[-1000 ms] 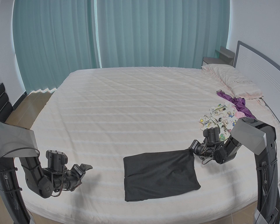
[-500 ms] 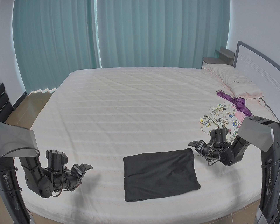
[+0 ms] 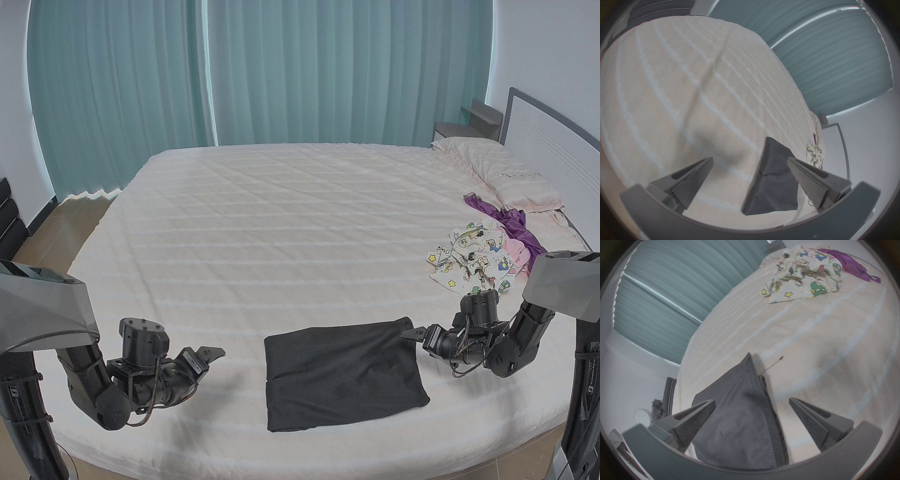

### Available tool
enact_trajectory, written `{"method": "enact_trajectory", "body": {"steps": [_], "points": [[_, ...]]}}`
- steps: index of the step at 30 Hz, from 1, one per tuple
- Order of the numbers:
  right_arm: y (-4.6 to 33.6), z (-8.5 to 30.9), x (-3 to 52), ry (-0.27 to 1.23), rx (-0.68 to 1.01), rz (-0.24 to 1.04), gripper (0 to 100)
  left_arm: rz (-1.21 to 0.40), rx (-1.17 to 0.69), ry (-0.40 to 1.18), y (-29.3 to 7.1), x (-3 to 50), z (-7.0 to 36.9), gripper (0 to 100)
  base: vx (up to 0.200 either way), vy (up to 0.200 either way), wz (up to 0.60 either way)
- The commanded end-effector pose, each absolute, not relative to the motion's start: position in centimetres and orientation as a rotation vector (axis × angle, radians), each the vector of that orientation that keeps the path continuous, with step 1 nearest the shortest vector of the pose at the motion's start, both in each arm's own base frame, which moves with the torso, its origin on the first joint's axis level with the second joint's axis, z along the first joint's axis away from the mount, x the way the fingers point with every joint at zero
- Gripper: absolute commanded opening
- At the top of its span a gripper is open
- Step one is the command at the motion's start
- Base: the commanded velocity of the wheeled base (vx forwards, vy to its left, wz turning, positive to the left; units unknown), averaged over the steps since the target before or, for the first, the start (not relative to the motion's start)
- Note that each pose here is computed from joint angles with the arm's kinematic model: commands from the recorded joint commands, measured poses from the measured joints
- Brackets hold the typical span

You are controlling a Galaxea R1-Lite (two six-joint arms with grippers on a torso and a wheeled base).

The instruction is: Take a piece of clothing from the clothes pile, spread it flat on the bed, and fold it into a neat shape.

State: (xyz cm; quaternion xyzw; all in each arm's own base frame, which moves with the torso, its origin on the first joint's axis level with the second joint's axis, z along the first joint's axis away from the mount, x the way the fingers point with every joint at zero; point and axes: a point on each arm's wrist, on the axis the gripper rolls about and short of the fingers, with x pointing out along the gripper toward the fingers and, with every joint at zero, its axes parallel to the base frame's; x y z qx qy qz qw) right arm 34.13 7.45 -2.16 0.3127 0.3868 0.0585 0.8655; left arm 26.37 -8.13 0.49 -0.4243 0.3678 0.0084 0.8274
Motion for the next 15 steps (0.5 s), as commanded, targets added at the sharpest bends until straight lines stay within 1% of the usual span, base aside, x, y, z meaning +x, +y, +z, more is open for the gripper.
{"method": "enact_trajectory", "body": {"steps": [1, 2, 3, 7, 10, 12, 13, 15], "points": [[7.7, -4.0, 33.0, 0.842, 0.609, 0.164, 100, -0.107, -0.831, 0.781, -12.1, 27.5, 1.1, 100, 0.000, 0.000, 0.00], [7.7, -4.0, 32.9, 0.843, 0.606, 0.164, 100, -0.110, -0.827, 0.783, -12.2, 27.6, 1.0, 100, 0.000, 0.000, 0.00], [7.7, -4.8, 32.7, 0.850, 0.563, 0.180, 100, -0.130, -0.759, 0.802, -13.3, 28.6, -0.5, 100, 0.000, 0.000, 0.00], [7.6, -5.3, 32.3, 0.845, 0.514, 0.206, 100, -0.183, -0.620, 0.799, -14.8, 29.7, -2.2, 100, 0.000, 0.000, 0.00], [7.8, -5.6, 32.3, 0.843, 0.501, 0.228, 100, -0.233, -0.538, 0.804, -16.2, 29.8, -3.1, 100, 0.000, 0.000, 0.00], [7.8, -5.6, 32.3, 0.843, 0.501, 0.228, 100, -0.233, -0.538, 0.804, -16.2, 29.8, -3.1, 100, 0.000, 0.000, 0.00], [8.4, -5.6, 32.2, 0.826, 0.508, 0.273, 100, -0.241, -0.477, 0.790, -17.3, 30.2, -4.2, 100, 0.000, 0.000, 0.00], [8.6, -6.4, 31.9, 0.825, 0.492, 0.277, 100, -0.236, -0.450, 0.786, -17.9, 30.6, -5.0, 100, 0.000, 0.000, 0.00]]}}
